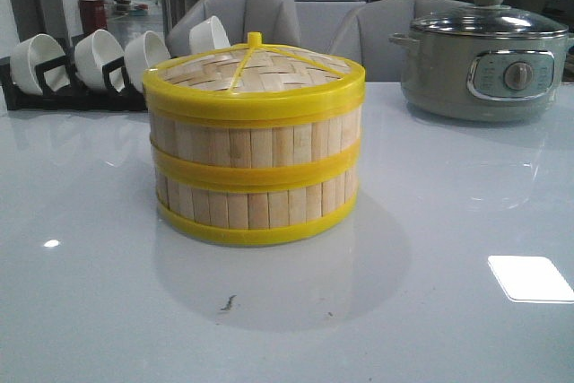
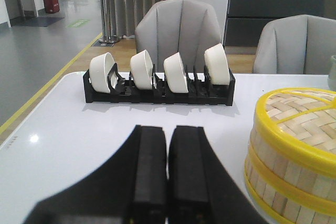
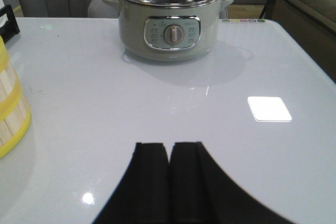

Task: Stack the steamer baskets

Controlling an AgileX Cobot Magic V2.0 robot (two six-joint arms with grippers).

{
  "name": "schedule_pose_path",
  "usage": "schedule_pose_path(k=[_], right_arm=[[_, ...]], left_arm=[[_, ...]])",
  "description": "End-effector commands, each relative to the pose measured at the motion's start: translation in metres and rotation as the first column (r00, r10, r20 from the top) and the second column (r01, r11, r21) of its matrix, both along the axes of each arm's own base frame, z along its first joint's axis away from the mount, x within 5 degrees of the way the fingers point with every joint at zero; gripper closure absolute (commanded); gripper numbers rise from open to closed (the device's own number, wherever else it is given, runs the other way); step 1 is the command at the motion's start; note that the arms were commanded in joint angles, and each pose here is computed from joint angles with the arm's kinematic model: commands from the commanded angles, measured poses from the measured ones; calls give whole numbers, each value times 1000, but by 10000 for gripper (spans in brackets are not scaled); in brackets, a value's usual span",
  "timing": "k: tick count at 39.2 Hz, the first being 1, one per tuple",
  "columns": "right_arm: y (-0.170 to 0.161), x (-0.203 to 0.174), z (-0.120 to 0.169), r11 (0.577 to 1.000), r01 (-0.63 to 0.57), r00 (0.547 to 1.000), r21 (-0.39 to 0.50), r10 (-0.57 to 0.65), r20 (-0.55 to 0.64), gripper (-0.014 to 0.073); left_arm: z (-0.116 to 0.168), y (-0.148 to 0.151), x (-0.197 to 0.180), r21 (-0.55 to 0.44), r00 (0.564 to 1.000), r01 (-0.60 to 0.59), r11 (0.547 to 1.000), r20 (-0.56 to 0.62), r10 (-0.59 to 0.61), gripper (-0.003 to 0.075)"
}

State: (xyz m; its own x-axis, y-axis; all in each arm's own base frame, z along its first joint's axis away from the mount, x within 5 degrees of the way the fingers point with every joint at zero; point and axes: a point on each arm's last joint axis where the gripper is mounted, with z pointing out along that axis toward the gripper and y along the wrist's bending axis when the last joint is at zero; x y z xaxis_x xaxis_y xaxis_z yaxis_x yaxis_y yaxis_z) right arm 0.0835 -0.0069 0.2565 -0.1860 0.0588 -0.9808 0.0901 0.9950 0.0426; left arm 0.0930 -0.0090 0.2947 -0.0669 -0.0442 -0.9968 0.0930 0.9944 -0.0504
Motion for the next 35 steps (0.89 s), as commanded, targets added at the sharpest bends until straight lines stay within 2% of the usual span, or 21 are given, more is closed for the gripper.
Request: schedule_pose_path(k=[1, 21, 30, 35], right_arm=[[0, 1, 17, 1000, 4, 994, -24, -1, 113, 539], [0, 1, 17, 1000, 4, 994, -24, -1, 113, 539], [0, 1, 17, 1000, 4, 994, -24, -1, 113, 539], [0, 1, 17, 1000, 4, 994, -24, -1, 113, 539]], left_arm=[[18, 1, 0, -25, 994, -7, 1000, 112, 10, 634], [16, 1, 0, 3, 995, -9, 1000, 104, 8, 634], [-3, 1, -2, 20, 998, -9, 1000, 63, 7, 634], [-17, 2, -12, 16, 994, -12, 1000, 108, 10, 634]])
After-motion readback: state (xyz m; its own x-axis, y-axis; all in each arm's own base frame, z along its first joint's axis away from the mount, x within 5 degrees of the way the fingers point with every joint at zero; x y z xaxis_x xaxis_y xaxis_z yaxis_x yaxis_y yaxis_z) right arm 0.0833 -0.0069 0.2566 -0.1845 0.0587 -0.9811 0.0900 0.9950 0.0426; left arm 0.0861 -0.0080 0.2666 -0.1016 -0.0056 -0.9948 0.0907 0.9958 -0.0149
